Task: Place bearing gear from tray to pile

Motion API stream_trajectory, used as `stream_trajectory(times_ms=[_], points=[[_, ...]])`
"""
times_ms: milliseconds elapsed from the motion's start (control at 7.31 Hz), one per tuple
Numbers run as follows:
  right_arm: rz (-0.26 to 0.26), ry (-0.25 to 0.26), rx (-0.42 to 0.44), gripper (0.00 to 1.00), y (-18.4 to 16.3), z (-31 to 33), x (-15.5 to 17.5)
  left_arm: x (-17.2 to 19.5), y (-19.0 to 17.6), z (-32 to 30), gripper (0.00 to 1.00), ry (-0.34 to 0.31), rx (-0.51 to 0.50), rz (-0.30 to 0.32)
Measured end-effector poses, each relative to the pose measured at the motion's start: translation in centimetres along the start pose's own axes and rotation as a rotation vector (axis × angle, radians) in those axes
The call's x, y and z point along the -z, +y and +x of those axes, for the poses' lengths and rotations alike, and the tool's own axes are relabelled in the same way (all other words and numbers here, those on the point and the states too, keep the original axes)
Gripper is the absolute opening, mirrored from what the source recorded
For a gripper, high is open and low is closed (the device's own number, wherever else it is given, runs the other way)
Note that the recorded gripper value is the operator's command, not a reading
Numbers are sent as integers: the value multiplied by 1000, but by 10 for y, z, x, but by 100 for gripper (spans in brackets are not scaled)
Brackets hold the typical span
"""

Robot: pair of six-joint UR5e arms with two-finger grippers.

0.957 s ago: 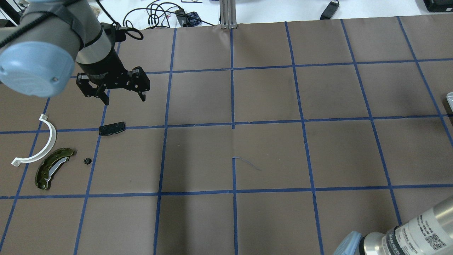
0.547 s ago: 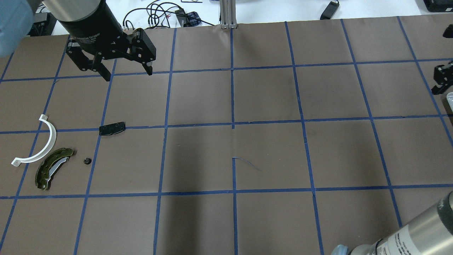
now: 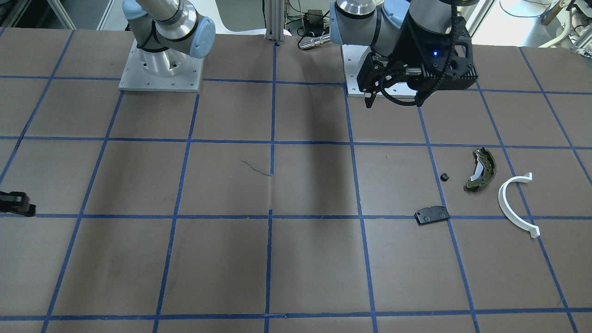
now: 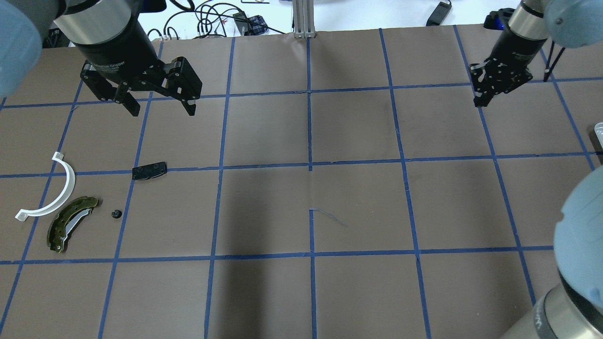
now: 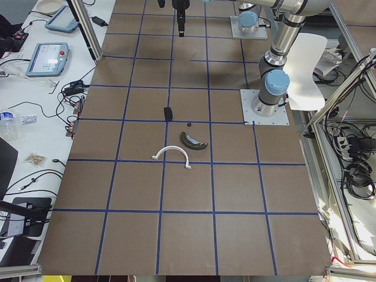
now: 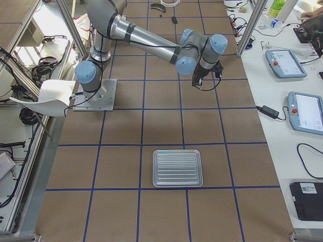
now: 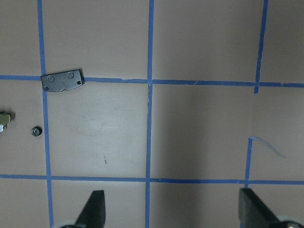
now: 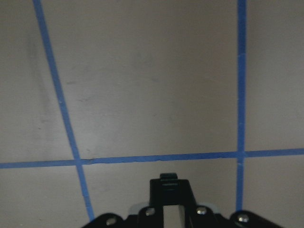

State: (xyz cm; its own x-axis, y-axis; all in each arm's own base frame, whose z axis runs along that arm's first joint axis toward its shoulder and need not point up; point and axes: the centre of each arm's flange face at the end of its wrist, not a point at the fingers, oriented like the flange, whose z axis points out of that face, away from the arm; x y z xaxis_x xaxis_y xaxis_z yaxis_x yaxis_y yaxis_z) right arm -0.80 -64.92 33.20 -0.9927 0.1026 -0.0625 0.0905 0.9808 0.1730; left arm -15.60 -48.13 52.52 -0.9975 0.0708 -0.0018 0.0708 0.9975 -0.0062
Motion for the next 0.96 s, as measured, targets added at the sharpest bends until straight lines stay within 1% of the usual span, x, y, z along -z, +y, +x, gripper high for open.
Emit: stream_trajectory(times_ms=[137, 274, 547, 684, 821, 957], points=[[13, 17, -39, 0, 8, -56, 0, 0, -1, -1, 100, 2, -17, 15], [35, 32, -71, 0, 19, -114, -1, 0, -3, -4, 100, 5, -12, 30], [65, 44, -103, 0, 52, -215, -15, 1, -5, -5, 100, 4, -7, 45], [92, 41, -108, 0, 73, -260, -30, 1, -5, -6, 100, 3, -5, 46], [129, 30, -108, 0, 96, -302, -51, 2, -5, -6, 100, 1, -4, 47], [148, 22, -100, 0, 119, -333, -75, 2, -4, -6, 100, 0, -4, 48]])
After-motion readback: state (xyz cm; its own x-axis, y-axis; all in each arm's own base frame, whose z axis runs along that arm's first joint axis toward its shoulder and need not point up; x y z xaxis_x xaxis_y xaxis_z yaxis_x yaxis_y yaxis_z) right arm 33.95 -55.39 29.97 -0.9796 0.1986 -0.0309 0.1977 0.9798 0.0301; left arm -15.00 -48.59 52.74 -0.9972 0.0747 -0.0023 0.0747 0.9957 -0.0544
